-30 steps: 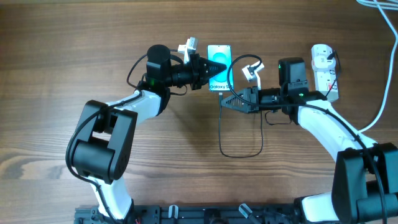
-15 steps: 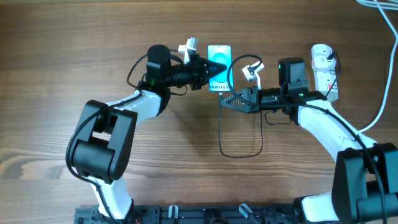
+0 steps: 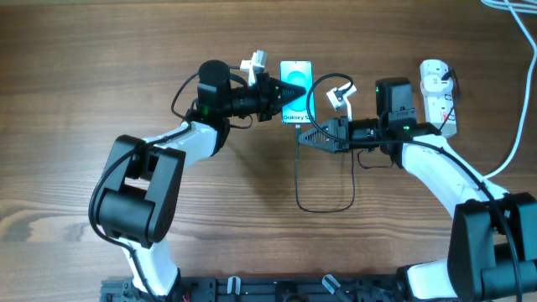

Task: Plug charger to phone and switch on socket

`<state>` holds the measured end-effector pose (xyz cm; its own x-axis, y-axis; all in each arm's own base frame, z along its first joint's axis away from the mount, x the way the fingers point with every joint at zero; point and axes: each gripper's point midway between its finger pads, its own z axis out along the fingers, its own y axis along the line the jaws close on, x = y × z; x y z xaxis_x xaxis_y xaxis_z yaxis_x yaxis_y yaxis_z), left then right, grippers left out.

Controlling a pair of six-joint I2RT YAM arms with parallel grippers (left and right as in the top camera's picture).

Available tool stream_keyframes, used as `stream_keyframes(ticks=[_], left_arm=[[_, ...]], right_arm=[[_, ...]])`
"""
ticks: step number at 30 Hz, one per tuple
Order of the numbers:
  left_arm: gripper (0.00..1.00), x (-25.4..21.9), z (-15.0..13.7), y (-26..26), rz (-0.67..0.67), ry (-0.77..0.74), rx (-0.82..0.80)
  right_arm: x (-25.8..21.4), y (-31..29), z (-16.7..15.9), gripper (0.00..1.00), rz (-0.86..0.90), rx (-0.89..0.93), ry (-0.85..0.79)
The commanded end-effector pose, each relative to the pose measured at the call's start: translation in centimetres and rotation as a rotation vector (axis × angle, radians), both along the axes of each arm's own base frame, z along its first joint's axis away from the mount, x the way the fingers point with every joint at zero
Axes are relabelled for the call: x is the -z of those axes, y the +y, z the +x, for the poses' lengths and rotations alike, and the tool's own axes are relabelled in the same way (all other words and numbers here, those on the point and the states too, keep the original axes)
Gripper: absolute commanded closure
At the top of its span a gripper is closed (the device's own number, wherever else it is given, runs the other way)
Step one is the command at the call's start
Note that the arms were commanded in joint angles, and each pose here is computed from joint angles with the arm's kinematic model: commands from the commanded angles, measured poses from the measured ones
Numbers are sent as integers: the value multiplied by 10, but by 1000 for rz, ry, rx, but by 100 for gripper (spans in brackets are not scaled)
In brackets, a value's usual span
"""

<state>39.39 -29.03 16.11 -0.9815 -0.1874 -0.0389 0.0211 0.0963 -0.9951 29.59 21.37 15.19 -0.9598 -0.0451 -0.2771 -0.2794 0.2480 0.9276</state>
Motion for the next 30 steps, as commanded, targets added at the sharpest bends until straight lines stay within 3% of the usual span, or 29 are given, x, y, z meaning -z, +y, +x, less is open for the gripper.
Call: stream_keyframes(ticks=[1,30], left_arm=[[96,-9,1,-3,-5,-69,26],[96,-9,1,-3,-5,-69,25]], right_arm=[[4,2,-5,96,20,-26,8],[9,-4,-3,96,-2,2,32]])
